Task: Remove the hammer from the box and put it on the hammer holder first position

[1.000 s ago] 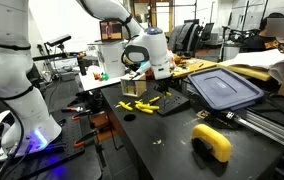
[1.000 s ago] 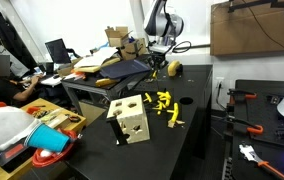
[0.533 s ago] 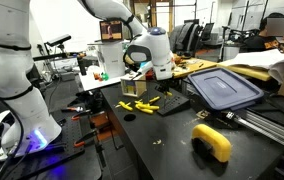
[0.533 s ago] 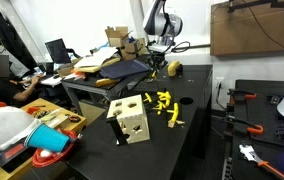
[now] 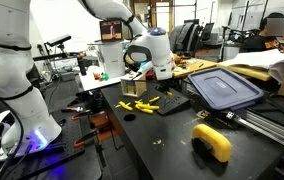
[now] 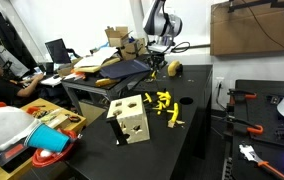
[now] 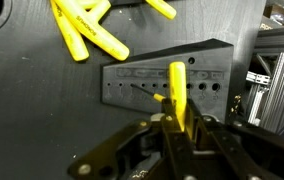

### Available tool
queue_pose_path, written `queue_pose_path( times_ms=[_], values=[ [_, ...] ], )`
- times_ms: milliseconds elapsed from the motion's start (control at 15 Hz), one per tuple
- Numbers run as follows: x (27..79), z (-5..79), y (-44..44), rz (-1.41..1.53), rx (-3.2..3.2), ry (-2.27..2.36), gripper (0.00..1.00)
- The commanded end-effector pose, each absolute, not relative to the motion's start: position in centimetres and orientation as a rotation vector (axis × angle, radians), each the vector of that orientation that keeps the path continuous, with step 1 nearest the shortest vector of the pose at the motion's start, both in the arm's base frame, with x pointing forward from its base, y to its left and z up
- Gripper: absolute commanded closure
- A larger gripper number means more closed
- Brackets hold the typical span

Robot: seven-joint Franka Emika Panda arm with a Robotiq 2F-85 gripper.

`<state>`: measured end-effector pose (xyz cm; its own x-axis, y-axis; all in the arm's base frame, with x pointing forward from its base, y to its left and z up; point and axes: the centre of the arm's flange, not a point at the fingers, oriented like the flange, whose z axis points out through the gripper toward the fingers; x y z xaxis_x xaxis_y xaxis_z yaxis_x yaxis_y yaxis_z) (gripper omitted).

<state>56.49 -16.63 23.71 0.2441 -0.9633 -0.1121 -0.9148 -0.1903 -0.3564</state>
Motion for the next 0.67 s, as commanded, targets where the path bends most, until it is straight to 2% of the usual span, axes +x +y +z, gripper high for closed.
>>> queue_pose_path(
  times_ms=[0, 600],
  values=[
    [56.65, 21.77, -16.3, -0.162, -2.2, 1.726, 0.96],
    [56.61, 21.63, -16.36, -0.15, -2.259, 1.717, 0.96]
  ],
)
